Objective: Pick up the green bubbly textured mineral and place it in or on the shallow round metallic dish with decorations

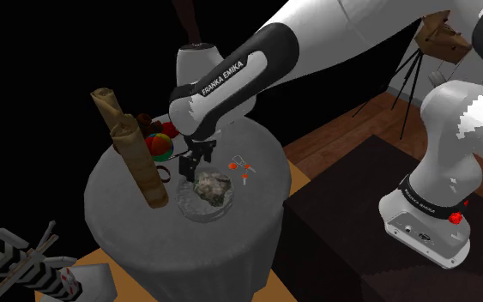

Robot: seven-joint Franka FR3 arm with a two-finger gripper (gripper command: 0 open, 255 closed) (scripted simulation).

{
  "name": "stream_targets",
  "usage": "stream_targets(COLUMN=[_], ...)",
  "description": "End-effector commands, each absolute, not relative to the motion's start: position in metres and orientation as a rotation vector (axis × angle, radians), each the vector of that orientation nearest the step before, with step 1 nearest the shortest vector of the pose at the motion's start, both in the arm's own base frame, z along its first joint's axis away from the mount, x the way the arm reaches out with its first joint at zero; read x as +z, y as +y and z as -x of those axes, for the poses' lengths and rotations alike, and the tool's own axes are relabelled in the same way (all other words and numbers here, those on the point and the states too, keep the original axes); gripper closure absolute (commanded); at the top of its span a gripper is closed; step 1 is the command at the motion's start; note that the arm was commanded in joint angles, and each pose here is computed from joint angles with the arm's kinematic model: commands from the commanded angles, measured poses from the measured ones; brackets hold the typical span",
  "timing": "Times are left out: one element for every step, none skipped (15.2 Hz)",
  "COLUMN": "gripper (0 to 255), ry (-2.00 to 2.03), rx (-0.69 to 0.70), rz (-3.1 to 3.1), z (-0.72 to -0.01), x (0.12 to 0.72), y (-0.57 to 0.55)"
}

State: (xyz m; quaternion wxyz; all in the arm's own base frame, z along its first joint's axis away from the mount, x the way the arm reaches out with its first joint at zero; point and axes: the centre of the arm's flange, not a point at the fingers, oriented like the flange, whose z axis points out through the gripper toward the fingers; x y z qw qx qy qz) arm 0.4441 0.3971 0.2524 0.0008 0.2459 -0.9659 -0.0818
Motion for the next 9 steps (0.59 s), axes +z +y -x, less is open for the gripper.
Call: stream_targets(gripper=[0,0,0,0,0,0,0,0,0], ry=[-2.918,-2.918,-2.918,-2.918,-2.918,-2.918,-2.918,-2.918,-2.918], rx=[-0.473,-0.473,-0.473,-0.473,-0.473,-0.473,-0.473,-0.473,-0.473], rz=[-0.478,-0.478,-0.478,-0.478,-0.478,-0.478,-0.478,-0.478,-0.478], z=[-0.478,-0.477,-0.476,-0.475,-0.474,-0.473,-0.472,-0.471,-0.47], x=[0.23,0.225,0.22,0.215,0.21,0.205,0.2,0.195,0.192], y=[0.39,0.391,0.393,0.394,0.396,0.397,0.399,0.4,0.401])
